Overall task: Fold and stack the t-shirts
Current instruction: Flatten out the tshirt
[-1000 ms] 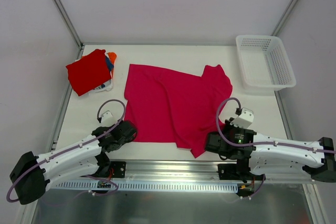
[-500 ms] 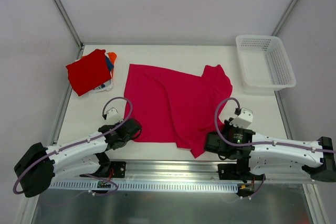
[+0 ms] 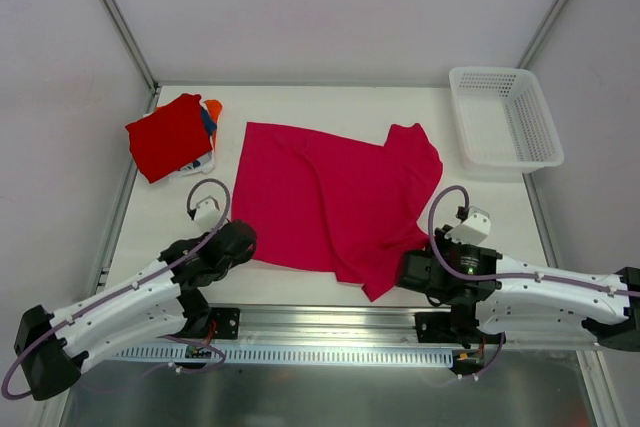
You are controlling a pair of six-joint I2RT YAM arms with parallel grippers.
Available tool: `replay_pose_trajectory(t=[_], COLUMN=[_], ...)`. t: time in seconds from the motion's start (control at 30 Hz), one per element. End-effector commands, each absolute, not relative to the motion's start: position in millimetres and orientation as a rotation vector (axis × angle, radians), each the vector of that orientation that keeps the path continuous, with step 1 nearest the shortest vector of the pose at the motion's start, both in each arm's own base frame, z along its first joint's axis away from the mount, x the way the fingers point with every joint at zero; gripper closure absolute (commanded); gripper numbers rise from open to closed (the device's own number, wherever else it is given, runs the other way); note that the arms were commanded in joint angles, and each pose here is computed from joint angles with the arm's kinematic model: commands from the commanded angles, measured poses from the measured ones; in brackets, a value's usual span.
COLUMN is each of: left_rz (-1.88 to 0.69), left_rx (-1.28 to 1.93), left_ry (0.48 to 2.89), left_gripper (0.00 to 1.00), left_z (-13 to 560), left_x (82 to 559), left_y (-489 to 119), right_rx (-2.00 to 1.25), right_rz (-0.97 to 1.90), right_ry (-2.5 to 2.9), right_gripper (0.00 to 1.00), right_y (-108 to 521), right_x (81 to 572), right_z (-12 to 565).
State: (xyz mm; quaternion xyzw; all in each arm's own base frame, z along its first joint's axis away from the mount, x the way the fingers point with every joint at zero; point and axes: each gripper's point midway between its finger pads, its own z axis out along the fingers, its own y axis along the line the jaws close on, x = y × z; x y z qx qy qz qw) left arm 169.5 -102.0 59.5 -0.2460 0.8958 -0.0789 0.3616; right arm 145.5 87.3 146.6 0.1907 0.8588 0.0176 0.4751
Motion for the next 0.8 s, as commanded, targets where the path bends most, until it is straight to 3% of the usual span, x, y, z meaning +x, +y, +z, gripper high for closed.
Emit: replay_pose_trajectory(t=[0.0,0.6,0.63,0.67,0.7,0.73,0.77], left_rz=[-0.165,-0.101,-0.094,-0.088,-0.085,-0.085,-0.081], left_rx=[-0.587,-0.648,-0.646,-0.644,-0.644,-0.644,-0.643], left_ry=[2.295,2.080,2.078,2.078,2.077,2.077,2.078], left_gripper=[1.00,1.00,1.00,1.00,1.00,1.00,1.00], left_z=[80.4,151.1,151.9,152.9,153.5,153.9,153.7], left_x=[161.5,158.9,159.1,159.6,160.0,160.1,160.1], left_y=[-86.1,-32.5,-31.7,-31.5,-31.6,-31.7,-31.3], right_rx=[0.317,0.378,0.383,0.379,0.377,0.380,0.381], right_rz=[-0.245,-0.187,-0.183,-0.186,-0.187,-0.187,-0.186], right_ry=[2.113,2.054,2.053,2.054,2.056,2.059,2.064], right_gripper=[1.00,0.99,0.90,0.45,0.19,0.01,0.01], right_y=[23.2,10.2,9.7,8.9,8.2,7.1,7.0], right_x=[132.9,139.2,139.5,139.4,139.1,138.6,138.0], right_z=[153.0,168.0,170.0,170.5,170.7,170.8,170.5])
